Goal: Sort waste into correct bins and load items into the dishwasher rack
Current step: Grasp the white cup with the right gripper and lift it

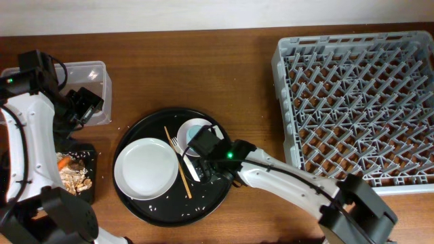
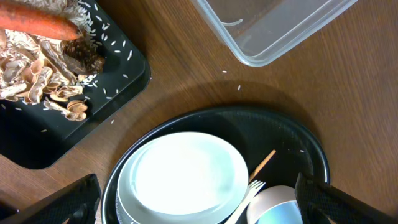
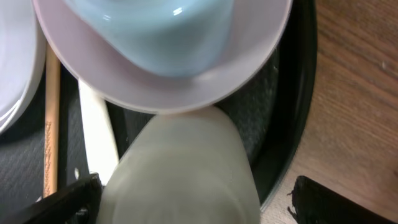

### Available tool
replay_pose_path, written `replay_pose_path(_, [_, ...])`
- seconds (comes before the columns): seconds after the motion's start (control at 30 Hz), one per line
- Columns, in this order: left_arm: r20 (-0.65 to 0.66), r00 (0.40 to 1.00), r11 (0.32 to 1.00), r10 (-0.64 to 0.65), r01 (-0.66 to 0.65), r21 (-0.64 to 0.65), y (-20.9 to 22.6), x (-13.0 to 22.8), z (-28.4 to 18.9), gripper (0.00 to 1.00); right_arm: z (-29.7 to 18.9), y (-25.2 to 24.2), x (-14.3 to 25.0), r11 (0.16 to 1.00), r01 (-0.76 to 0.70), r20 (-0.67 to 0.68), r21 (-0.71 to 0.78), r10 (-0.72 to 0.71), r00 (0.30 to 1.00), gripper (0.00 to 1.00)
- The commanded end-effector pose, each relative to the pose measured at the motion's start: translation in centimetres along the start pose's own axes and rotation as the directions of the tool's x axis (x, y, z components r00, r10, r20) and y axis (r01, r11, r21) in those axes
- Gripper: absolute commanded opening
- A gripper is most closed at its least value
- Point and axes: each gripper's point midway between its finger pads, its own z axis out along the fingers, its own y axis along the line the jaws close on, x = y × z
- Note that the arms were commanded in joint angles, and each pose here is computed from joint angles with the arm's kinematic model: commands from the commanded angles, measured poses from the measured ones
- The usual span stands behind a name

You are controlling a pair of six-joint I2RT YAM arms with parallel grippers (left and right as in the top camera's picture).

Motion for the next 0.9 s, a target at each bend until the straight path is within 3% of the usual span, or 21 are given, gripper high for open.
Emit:
replay_pose_path(0.0, [0.004, 1.0, 1.0, -0.015, 0.015, 0.003, 0.1, 0.0, -0.2, 0.99, 0.0, 0.2, -1.1, 1.0, 0.003, 0.041, 0.011, -0.003, 0.999, 0.99])
replay_pose_path(0.13, [0.004, 1.0, 1.0, -0.015, 0.015, 0.003, 0.1, 0.0, -0.2, 0.99, 0.3, -0.1, -1.7, 0.999, -0.002, 0.066, 0.032, -0.001, 0.998, 1.0])
replay_pose_path(0.2, [0.004, 1.0, 1.0, -0.015, 0.015, 0.003, 0.1, 0.0, -0.2, 0.99, 0.3, -0.1, -1.7, 0.999, -0.002, 0.065, 0.032, 0.0, 0.998, 0.89])
replay_pose_path(0.33, [0.004, 1.0, 1.0, -0.015, 0.015, 0.003, 0.1, 0.0, -0.2, 0.99, 0.3, -0.1, -1.7, 0.999, -0.002, 0.064, 0.032, 0.0, 0.998, 0.79])
replay_pose_path(0.57, [0.004, 1.0, 1.0, -0.015, 0.015, 0.003, 0.1, 0.0, -0.2, 0.99, 0.1, -0.2, -0.9, 0.999, -0.007, 0.026, 0.036, 0.006, 1.0, 0.7])
replay_pose_path(0.87, [0.004, 1.0, 1.0, -0.015, 0.015, 0.003, 0.1, 0.0, -0.2, 0.99, -6.2, 0.2, -4.8, 0.999, -0.042, 0.039, 0.032, 0.041, 0.998, 0.66])
